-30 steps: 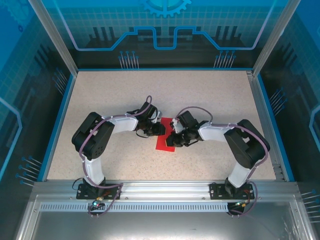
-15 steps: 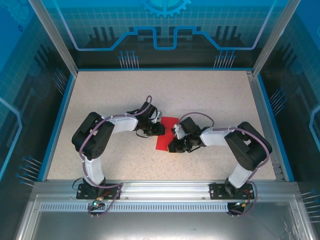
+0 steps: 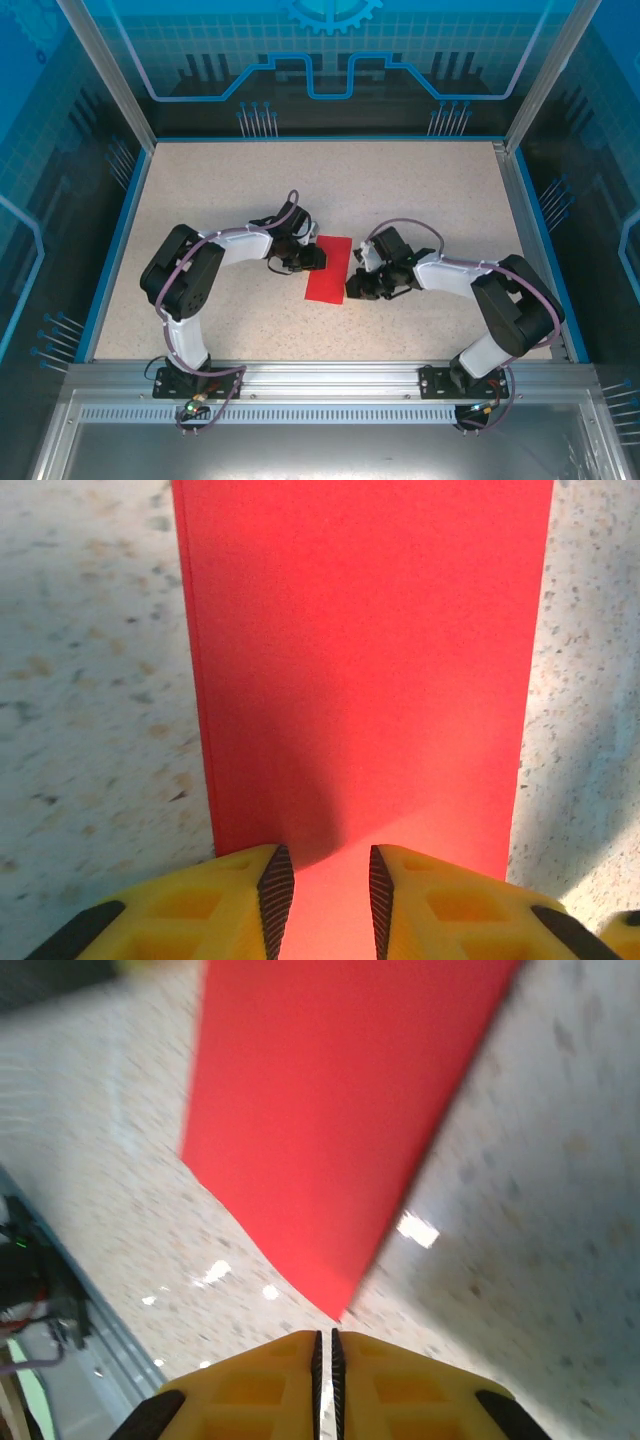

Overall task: Fold a paper plane with a square sheet of paper (pick it up from the middle)
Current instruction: Fold the square sheet of paper in half at the center of the table, then fold the triangle a second time at the center of the table.

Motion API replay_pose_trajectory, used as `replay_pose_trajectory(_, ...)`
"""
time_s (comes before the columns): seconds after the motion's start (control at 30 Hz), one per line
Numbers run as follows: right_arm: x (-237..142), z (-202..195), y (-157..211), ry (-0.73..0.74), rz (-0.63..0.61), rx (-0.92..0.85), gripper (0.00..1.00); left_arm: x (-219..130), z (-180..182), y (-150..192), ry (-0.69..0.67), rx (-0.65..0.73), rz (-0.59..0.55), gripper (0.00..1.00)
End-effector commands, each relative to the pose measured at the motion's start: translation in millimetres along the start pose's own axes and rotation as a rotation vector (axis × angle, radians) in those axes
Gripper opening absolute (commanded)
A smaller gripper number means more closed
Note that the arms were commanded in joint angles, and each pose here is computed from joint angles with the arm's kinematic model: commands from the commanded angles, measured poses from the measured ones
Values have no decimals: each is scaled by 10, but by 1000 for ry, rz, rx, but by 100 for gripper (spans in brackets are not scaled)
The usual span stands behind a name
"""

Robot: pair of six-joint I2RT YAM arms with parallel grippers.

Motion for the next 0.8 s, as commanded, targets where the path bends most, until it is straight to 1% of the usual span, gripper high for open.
replay_pose_trajectory(0.0, -162, 265, -265, -65, -66, -12, 14, -92, 184, 208, -98, -60, 98, 34)
replay_pose_trajectory(0.23, -73, 239, -556, -13, -94, 0, 18, -340, -78, -32, -25, -45, 15, 40)
replay_pose_trajectory(0.37, 39, 181, -644, 38, -85, 4, 21, -523, -131, -15, -33, -41, -5, 46)
replay_pose_trajectory(0.43, 89, 181, -655, 70, -79, -8, 23, -608, -129, 41, -48, -46, -2, 49)
replay_pose_trajectory(0.53, 159, 168, -665, 101, -68, -5, 27, -690, -110, 196, -59, -84, 11, 58)
replay_pose_trajectory(0.6, 195, 165, -649, 134, -62, -15, 28, -719, -76, 325, -64, -114, 21, 62)
replay_pose_trajectory(0.7, 249, 139, -612, 190, -52, -19, 30, -752, -12, 527, -76, -172, 29, 65)
replay_pose_trajectory(0.77, 285, 109, -578, 222, -49, -17, 31, -756, -10, 633, -55, -213, 19, 66)
Point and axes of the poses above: each hand's point on the last joint's axis, 136 mm out from that joint toward the fingers, its own x axis out along the fingers, its own z axis along the line the jaws close on, y = z × x, the point moved 3 cm from there along -x, back along the fingers, and after that the axes turned 10 degrees about x, right-handed, at the moved point
